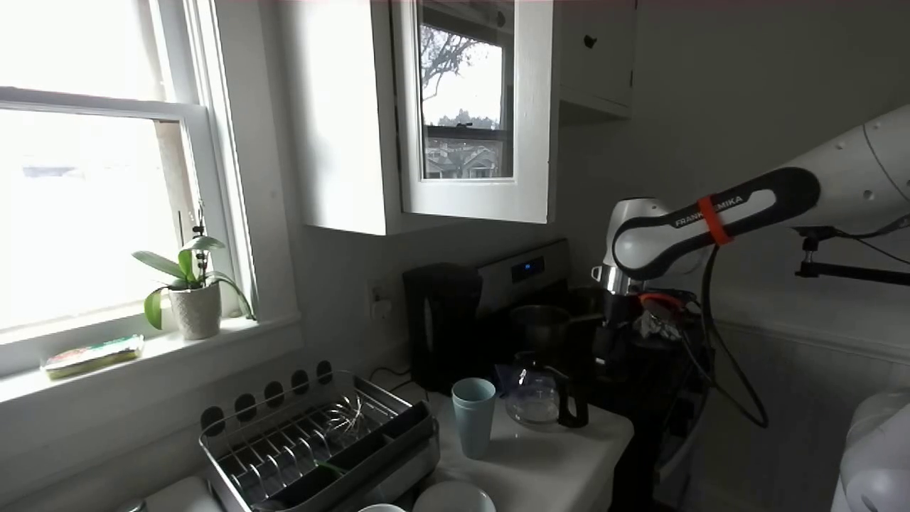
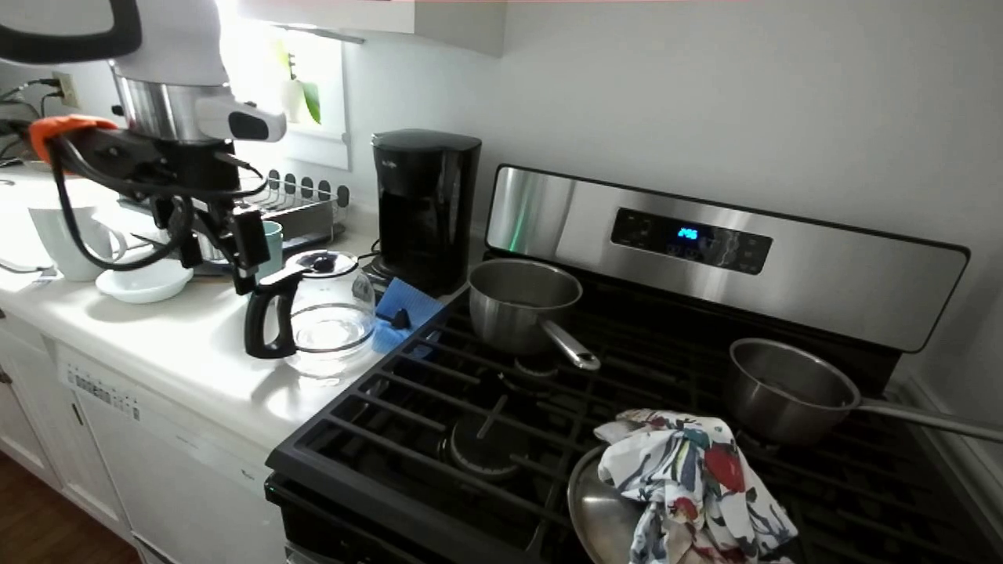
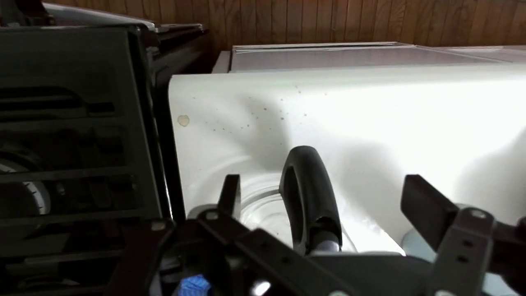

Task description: Place the kettle on the coffee maker stand

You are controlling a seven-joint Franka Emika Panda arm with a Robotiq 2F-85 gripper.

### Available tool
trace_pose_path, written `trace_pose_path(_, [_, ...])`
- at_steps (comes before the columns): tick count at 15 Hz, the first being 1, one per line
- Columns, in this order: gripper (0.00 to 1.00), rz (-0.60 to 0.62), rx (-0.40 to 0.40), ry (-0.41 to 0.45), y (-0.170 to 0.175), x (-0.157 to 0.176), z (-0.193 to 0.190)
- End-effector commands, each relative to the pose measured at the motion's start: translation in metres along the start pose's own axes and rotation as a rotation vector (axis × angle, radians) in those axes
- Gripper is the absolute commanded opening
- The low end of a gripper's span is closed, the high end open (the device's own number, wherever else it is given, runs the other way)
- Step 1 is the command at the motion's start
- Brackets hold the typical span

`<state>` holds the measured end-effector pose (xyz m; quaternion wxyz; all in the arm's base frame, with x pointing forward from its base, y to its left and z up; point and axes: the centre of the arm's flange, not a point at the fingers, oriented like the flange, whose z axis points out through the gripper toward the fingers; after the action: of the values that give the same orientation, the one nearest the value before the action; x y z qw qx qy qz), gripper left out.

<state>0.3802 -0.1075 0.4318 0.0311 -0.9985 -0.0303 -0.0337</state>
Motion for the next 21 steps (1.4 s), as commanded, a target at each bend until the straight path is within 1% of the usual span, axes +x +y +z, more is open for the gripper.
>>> trace_pose_path(1, [1.0,0.034,0.037,0.036,0.001,0.024,0.029])
trace_pose_path(3, [1.0,0.045,0.038,0.052,0.002,0.031,0.042])
trace_pose_path(6, [1.0,0.037,0.071,0.083,0.0,0.041,0.056])
trace_pose_path(9, [1.0,0.038,0.092,0.085,-0.003,0.051,0.068])
trace_pose_path(10, [0.98,0.038,0.095,0.083,-0.004,0.052,0.072])
trace_pose_path(12, [0.82,0.038,0.101,0.077,-0.002,0.054,0.079])
trace_pose_path(13, [0.69,0.038,0.1,0.075,0.0,0.054,0.083])
trace_pose_path(14, [0.6,0.037,0.108,0.071,0.002,0.054,0.086])
trace_pose_path(17, [0.39,0.036,0.117,0.061,0.005,0.054,0.093])
trace_pose_path(18, [0.44,0.034,0.118,0.059,0.006,0.053,0.095])
trace_pose_path(19, [0.75,0.034,0.119,0.056,0.007,0.053,0.096])
trace_pose_path(20, [0.71,0.033,0.12,0.054,0.009,0.053,0.097])
trace_pose_path(21, [0.71,0.032,0.122,0.052,0.01,0.052,0.098])
